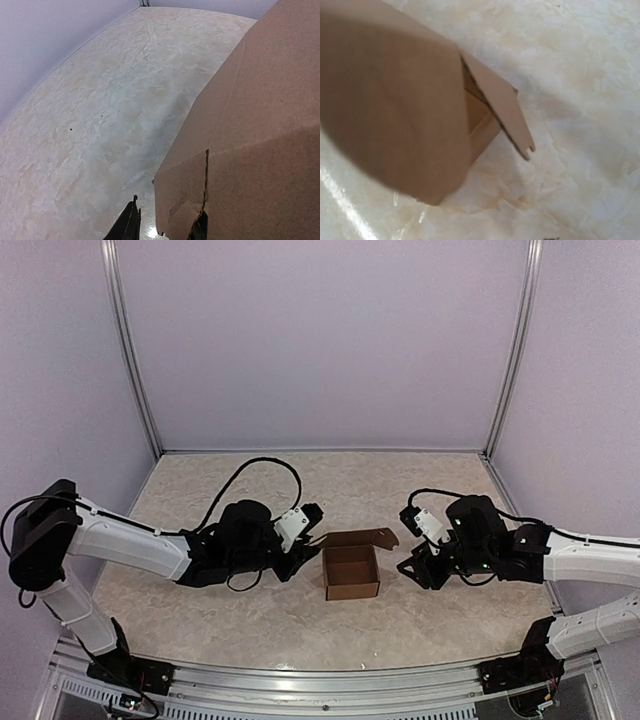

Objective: Fold the paper box

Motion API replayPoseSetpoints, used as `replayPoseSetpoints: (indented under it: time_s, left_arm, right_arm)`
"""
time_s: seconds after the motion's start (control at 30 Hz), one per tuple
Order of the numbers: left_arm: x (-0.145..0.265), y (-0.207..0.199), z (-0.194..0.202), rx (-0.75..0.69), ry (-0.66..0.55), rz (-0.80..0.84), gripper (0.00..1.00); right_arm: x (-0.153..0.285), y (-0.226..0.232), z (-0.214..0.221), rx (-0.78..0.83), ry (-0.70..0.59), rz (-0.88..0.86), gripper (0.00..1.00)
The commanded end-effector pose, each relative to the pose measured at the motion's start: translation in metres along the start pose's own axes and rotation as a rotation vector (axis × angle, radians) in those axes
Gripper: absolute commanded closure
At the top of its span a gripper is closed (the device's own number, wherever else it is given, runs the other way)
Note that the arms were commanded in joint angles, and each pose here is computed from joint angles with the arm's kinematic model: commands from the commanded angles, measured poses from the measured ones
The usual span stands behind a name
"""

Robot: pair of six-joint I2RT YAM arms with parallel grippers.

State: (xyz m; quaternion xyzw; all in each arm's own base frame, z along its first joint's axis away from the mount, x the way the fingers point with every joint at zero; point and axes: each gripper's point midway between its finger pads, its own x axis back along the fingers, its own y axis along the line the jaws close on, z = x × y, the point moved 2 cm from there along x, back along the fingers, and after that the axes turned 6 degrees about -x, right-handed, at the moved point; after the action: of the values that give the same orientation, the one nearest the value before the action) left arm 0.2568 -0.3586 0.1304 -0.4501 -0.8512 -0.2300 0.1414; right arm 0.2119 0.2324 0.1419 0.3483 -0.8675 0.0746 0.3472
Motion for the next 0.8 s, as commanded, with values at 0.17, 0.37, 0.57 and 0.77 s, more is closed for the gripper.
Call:
replayPoseSetpoints:
  time_s: [0.17, 0.37, 0.57, 0.77]
  left_arm:
    - [-0.007, 0.0, -0.009, -0.007, -0.017, -0.017, 0.88]
    - [-0.004, 0.0, -0.009, -0.014, -0.007, -0.014, 0.97]
    - [0.002, -0.003, -0.009, -0.021, -0.001, 0.019, 1.0]
    - [0.008, -0.007, -0.004, -0.016, 0.02, 0.062, 1.0]
  right_arm:
    - [0.005, -0.003, -0.005, -0.026, -0.046, -0.001, 0.52]
    - [0.006, -0.001, -0.013, 0.036, -0.103, -0.015, 0.53]
    - [0.01, 0.002, -0.035, 0.108, -0.212, -0.02, 0.53]
    - [0.002, 0.002, -0.05, 0.161, -0.242, -0.063, 0.54]
